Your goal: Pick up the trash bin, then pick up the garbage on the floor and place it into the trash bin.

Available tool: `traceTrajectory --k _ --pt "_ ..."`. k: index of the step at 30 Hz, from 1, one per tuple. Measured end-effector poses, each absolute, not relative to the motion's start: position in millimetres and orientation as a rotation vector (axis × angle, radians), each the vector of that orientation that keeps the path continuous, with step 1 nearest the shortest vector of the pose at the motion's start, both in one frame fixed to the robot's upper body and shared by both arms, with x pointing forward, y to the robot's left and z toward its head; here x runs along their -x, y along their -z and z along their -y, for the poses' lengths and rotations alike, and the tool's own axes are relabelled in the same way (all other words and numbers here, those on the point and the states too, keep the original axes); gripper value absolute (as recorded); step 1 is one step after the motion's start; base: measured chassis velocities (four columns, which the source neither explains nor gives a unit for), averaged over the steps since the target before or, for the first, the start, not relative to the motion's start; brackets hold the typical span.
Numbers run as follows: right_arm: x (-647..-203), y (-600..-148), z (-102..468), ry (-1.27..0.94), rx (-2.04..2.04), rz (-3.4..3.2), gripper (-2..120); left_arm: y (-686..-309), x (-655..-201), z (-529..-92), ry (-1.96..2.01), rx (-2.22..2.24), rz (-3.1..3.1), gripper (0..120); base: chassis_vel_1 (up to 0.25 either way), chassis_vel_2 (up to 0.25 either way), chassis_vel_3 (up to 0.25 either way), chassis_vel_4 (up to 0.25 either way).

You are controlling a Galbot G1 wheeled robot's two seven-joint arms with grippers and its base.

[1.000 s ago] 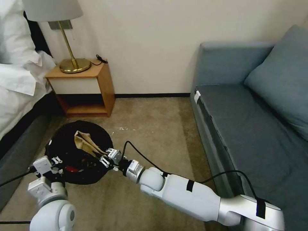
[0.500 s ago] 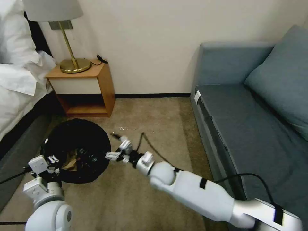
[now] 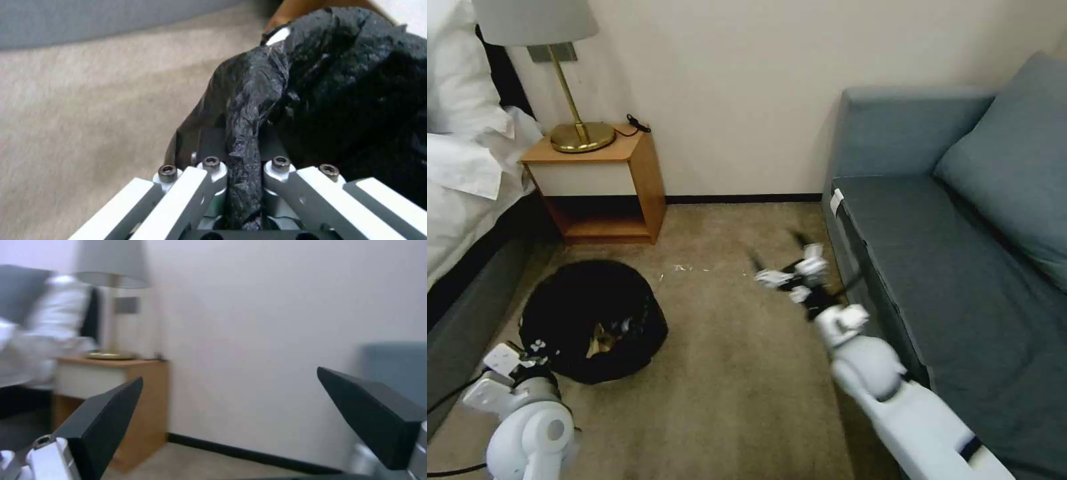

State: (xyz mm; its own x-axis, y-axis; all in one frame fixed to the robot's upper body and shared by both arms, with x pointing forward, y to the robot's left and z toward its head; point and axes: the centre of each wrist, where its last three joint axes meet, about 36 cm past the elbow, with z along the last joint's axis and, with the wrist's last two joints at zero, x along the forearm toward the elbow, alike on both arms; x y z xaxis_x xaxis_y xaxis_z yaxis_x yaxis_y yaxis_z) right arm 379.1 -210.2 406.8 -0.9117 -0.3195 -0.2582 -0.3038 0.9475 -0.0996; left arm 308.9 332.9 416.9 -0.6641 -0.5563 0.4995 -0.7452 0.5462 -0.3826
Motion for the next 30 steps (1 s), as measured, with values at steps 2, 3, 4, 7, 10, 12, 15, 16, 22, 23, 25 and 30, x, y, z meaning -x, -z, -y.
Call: traceTrajectory --k 2,3,4,7,10,12,15,16,22,23,25,30 --pt "-363 -401 219 0.063 0.379 -2.865 100 -412 -311 -334 -0.840 -1.090 2.430 5 0.000 0.000 0.000 0.000" --pt "-356 -399 223 0.053 0.346 -2.874 100 -411 -312 -335 -0.840 -1.095 2.418 5 0.000 0.000 0.000 0.000" --pt "-356 -399 223 0.053 0.346 -2.874 100 -411 -312 -335 -0.840 -1.095 2.418 5 0.000 0.000 0.000 0.000" --pt "-338 -391 228 0.016 0.261 -2.894 100 -406 -315 -337 -0.867 -1.095 2.358 5 0.000 0.000 0.000 0.000" --pt "-329 -384 226 -0.005 0.230 -2.903 100 -403 -317 -339 -0.902 -1.104 2.297 5 0.000 0.000 0.000 0.000" --pt "-323 -380 224 -0.017 0.220 -2.912 100 -401 -317 -339 -0.925 -1.105 2.263 9 0.000 0.000 0.000 0.000" --pt "-317 -376 221 -0.020 0.219 -2.922 100 -401 -315 -339 -0.924 -1.104 2.258 17 0.000 0.000 0.000 0.000" --pt "-315 -375 220 -0.016 0.222 -2.927 100 -402 -314 -338 -0.922 -1.102 2.258 22 0.000 0.000 0.000 0.000" --pt "-309 -371 217 0.023 0.240 -2.918 100 -411 -305 -332 -0.837 -1.124 2.308 44 0.000 0.000 0.000 0.000" --pt "-307 -370 216 0.032 0.245 -2.915 100 -418 -300 -328 -0.795 -1.132 2.342 49 0.000 0.000 0.000 0.000" --pt "-306 -369 216 0.036 0.245 -2.916 100 -428 -294 -323 -0.762 -1.129 2.382 54 0.000 0.000 0.000 0.000" --pt "-289 -378 214 0.009 0.272 -3.009 100 -459 -271 -312 -0.459 -0.922 2.705 73 0.000 0.000 0.000 0.000"
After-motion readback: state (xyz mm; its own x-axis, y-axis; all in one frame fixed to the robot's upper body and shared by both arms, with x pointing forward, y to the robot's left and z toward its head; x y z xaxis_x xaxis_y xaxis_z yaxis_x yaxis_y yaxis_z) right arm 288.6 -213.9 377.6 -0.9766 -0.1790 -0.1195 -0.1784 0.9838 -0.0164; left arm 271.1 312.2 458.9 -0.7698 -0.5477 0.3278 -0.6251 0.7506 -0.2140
